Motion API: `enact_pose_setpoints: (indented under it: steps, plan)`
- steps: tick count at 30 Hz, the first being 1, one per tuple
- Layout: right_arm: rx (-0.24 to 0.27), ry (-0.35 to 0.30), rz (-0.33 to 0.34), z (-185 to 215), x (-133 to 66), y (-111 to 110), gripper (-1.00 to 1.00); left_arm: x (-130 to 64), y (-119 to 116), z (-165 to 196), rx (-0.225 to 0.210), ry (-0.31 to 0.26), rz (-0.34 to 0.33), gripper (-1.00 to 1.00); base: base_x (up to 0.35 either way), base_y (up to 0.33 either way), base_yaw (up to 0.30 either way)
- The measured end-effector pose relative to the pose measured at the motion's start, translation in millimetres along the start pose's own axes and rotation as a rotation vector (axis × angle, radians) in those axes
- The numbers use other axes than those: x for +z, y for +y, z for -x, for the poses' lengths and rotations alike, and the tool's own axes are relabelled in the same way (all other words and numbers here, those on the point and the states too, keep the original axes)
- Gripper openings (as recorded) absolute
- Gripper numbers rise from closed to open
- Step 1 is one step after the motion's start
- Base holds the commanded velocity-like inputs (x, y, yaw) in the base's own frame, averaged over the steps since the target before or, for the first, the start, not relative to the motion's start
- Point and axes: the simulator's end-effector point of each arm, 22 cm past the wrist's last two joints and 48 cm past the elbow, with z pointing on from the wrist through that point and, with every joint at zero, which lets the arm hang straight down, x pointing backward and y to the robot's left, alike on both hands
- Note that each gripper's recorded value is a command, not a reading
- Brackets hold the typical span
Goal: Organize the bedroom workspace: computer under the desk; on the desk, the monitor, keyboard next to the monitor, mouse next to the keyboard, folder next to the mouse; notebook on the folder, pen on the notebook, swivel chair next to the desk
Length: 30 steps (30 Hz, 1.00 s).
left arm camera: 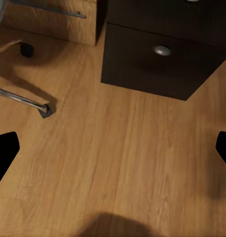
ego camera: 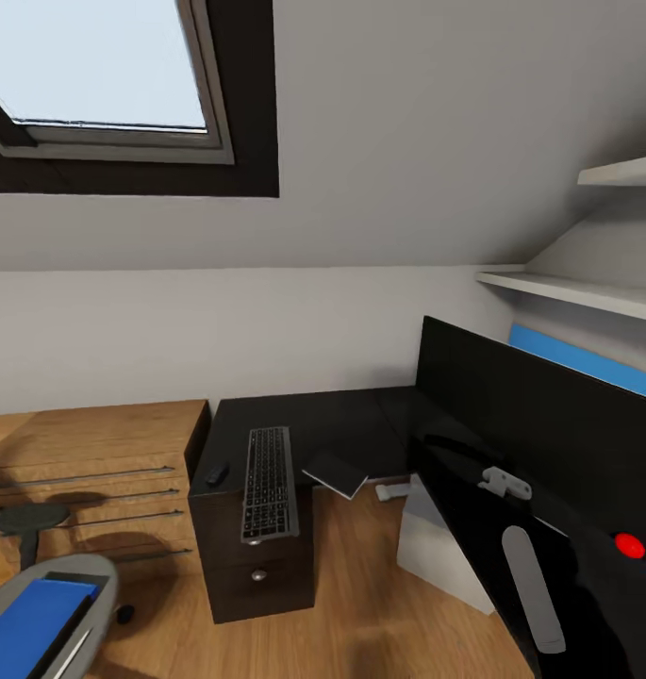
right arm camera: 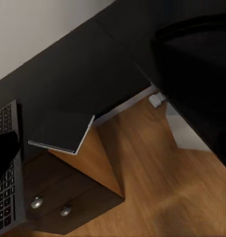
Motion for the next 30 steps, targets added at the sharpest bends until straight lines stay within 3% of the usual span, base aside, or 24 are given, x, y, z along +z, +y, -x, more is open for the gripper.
enact_pose_setpoints:
  steps: [10,20,30]
  plan:
    - [0.007,0.008,-0.002,-4,1.7,-1,1.00,0.5,5,2,0.000,-0.004,0.009,1.00,0.000,0.000,-0.264]
    - [0.006,0.009,0.004,-5,2.0,2,1.00,0.7,10,3,-0.002,-0.005,0.018,1.00,0.000,0.000,-0.041]
    - [0.010,0.018,-0.001,-9,4.1,-1,1.00,0.9,27,6,-0.041,-0.012,0.058,1.00,-0.097,0.134,-0.249]
